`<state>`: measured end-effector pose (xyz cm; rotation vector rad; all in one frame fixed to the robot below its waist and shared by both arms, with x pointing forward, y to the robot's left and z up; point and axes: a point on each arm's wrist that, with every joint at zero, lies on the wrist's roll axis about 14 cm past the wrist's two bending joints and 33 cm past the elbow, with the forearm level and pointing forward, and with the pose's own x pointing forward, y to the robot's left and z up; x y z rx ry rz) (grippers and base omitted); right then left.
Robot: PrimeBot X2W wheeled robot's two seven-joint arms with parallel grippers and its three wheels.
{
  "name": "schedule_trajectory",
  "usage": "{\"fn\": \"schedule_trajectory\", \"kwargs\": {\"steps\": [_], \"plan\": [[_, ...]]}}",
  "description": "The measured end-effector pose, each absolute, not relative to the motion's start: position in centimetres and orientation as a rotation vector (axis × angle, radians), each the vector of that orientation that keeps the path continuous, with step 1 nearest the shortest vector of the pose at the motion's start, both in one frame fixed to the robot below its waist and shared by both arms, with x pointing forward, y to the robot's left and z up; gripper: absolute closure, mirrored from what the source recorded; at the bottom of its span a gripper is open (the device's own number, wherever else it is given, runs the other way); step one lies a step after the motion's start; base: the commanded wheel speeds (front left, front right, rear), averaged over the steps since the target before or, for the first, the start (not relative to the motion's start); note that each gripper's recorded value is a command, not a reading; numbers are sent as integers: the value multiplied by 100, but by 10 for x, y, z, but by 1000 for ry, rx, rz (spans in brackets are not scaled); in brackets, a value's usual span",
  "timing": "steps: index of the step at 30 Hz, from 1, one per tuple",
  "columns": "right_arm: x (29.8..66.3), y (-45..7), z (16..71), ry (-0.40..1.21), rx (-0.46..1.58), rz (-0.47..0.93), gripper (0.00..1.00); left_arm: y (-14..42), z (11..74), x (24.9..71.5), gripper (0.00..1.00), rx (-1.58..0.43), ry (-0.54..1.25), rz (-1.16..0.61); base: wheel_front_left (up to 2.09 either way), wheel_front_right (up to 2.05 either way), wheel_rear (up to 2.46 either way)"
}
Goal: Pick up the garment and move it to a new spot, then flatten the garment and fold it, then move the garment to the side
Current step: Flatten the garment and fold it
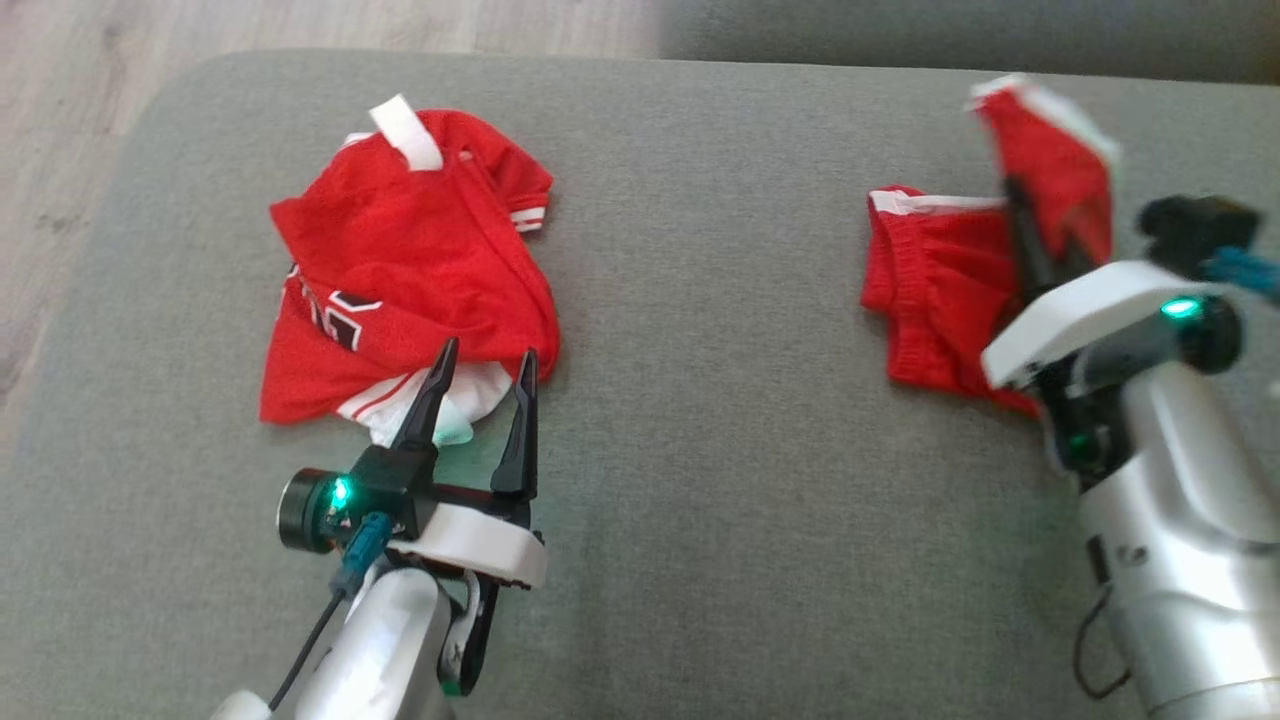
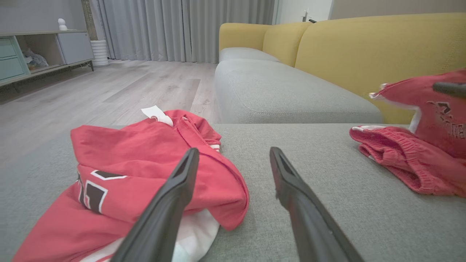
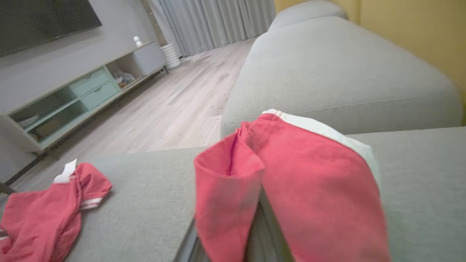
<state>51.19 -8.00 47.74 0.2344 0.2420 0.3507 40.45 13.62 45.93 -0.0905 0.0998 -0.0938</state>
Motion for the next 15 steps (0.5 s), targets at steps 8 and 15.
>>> {"fn": "schedule_trajectory", "kwargs": {"steps": [8, 15], "plan": [[480, -27, 449, 349, 150, 524, 100, 144, 461, 399, 0, -86, 98, -70, 0, 0, 0], [458, -38, 413, 443, 20, 558, 0, 138, 461, 401, 0, -85, 97, -84, 0, 0, 0]]}}
